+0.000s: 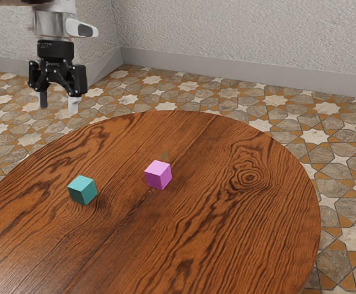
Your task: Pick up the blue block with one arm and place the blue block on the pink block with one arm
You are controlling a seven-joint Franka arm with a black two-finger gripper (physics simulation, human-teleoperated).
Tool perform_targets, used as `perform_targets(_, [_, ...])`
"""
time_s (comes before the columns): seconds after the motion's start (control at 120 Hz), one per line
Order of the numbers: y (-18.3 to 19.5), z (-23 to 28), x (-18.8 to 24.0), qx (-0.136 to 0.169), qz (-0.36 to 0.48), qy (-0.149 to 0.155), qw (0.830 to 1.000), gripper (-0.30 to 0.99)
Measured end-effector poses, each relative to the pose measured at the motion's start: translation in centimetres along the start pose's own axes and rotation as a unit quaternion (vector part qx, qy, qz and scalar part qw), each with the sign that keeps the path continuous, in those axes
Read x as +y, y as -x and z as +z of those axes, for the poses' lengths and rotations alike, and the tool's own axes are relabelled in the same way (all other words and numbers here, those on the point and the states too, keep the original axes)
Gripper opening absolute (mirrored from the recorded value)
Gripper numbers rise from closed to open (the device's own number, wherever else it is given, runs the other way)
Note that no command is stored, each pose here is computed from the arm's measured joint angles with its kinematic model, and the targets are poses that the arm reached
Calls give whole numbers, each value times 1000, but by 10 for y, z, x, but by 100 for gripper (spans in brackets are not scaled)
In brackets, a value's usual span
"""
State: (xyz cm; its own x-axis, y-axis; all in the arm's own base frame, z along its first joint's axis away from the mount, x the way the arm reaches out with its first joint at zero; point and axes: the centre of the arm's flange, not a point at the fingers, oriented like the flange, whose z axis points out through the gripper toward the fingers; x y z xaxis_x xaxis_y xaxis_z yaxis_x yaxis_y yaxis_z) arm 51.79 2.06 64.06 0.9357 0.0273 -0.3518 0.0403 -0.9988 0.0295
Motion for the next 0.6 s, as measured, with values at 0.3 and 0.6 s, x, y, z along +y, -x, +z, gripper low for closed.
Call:
perform_targets(0.3, [-43,157,-50,53,-46,-42,997,69])
perform_targets(0.6, [-73,236,-84,184,-37,-51,981,69])
